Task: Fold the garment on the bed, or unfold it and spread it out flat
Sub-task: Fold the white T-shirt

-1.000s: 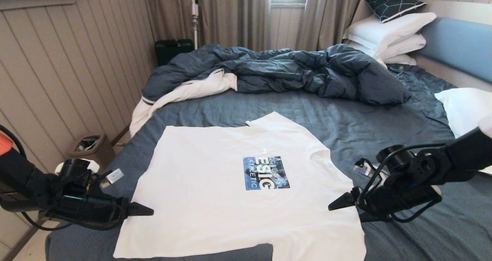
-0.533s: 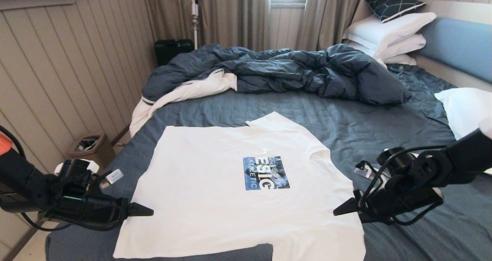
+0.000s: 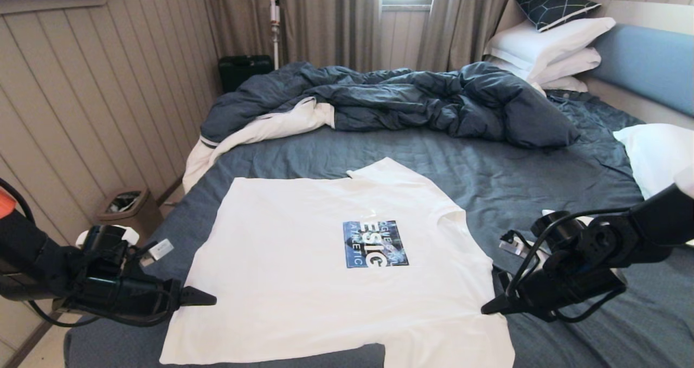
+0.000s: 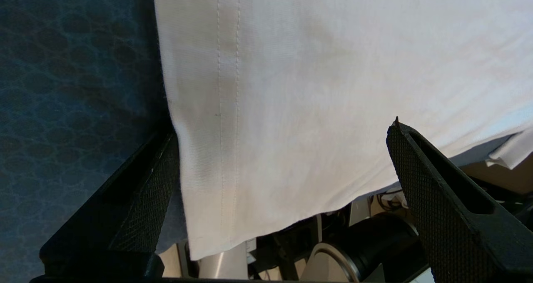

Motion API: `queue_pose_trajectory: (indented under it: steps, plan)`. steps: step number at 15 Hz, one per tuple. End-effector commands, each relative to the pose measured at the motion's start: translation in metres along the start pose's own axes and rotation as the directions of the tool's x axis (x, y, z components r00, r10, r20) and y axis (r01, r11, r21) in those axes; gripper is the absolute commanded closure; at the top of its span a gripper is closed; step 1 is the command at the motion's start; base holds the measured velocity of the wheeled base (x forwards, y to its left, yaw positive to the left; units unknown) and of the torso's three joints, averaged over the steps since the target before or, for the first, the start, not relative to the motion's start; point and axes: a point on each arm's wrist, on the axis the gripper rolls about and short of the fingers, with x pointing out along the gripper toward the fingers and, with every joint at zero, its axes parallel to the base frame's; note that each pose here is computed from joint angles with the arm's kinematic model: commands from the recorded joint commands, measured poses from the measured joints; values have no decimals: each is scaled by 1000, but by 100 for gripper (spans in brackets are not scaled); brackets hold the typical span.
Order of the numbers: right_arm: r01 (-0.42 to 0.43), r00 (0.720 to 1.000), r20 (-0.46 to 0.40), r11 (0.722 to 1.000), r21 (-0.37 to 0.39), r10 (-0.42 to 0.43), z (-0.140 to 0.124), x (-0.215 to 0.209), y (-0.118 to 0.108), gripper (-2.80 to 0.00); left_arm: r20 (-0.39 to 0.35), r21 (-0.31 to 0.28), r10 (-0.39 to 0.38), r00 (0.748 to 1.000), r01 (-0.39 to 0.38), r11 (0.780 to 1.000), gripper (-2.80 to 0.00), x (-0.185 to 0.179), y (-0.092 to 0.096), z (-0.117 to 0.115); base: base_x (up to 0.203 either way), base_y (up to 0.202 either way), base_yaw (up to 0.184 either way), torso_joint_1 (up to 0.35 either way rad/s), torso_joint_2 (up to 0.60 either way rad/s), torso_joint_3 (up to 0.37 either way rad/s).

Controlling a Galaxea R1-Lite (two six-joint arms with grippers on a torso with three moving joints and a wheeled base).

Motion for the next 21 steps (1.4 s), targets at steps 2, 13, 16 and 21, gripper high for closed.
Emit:
queue_pose_trajectory:
  steps: [2, 13, 16, 21]
  plan:
    - [-3, 1000, -6, 1000, 1, 3, -4, -2, 2, 0, -6, -2, -3, 1000, 3, 1000, -280, -1, -1, -3, 0, 0, 0, 0, 0, 0]
    - [15, 1000, -28, 999, 37, -14, -44, -19, -6, 0, -65, 74, 7, 998, -2, 997, -280, -15, -9, -37, 0, 0, 0, 0, 0, 0]
    - [19, 1000, -18, 999, 50, -18, -43, -21, -11, 0, -68, 76, 12, 998, -7, 997, -280, -18, -7, -38, 0, 0, 0, 0, 0, 0]
    - [17, 1000, -11, 999, 40, -17, -40, -22, -13, 0, -80, 74, 5, 997, 1, 997, -280, -17, -4, -33, 0, 0, 0, 0, 0, 0]
